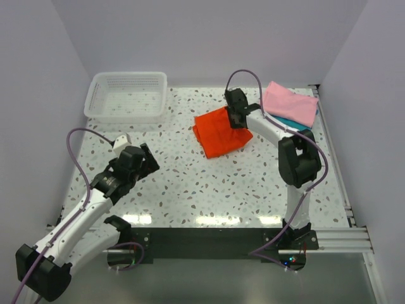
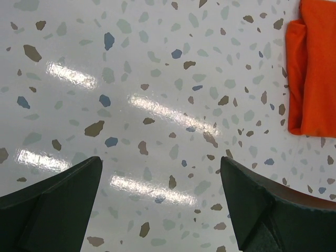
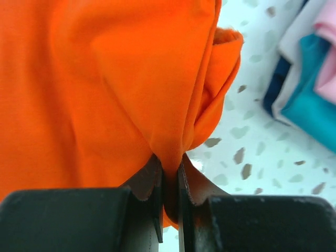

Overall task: Fold and stack the t-shirts
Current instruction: Neatly place the folded tshirt to the corner

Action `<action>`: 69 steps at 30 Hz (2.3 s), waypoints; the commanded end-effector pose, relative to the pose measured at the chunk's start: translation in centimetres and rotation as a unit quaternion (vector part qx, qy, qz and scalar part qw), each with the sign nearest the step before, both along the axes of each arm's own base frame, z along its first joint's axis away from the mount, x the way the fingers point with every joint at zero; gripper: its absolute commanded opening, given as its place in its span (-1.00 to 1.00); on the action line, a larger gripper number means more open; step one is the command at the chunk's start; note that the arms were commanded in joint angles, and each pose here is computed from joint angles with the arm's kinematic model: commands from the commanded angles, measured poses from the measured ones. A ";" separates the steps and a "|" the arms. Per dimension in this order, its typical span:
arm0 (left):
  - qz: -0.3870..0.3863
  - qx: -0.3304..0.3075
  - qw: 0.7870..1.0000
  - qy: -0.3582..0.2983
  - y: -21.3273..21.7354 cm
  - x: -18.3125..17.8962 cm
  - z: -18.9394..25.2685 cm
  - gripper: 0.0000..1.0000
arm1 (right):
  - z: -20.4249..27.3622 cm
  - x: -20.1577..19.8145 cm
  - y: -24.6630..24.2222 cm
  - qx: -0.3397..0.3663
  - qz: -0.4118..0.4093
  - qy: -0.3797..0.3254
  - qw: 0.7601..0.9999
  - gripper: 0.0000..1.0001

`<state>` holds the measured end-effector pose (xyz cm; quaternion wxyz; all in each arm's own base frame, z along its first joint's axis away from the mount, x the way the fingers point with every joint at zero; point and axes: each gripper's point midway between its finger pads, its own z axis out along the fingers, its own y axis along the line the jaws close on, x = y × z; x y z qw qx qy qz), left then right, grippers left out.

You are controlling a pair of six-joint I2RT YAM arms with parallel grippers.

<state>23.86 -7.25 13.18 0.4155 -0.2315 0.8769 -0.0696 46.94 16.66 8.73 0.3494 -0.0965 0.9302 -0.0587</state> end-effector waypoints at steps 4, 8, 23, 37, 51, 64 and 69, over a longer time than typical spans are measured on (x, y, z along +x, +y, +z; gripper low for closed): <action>0.029 0.006 1.000 -0.005 0.7 0.3 0.6 1.00 | 5.3 3.5 -3.2 -0.098 -0.054 -0.077 0.991 -1.00; 0.033 0.009 0.999 -0.005 0.9 0.3 0.7 1.00 | 6.4 4.7 -4.4 -0.146 -0.077 -0.085 0.983 -1.00; 0.053 0.023 0.998 0.000 1.6 0.4 0.7 1.00 | 13.0 8.4 -8.8 -0.225 -0.122 -0.130 0.958 -1.00; 0.041 0.026 0.999 0.000 1.2 0.9 0.9 1.00 | 17.5 9.2 -12.1 -0.174 -0.168 -0.165 0.956 -1.00; 0.042 0.025 0.999 -0.005 1.1 1.1 1.4 1.00 | 22.9 9.9 -14.9 -0.139 -0.188 -0.220 0.947 -1.00; 0.041 0.027 0.999 -0.002 1.0 1.4 1.4 1.00 | 23.3 10.0 -19.6 -0.088 -0.222 -0.226 0.944 -1.00; 0.039 0.031 0.999 0.002 0.9 1.6 1.3 1.00 | 21.7 10.2 -21.4 -0.058 -0.241 -0.212 0.945 -1.00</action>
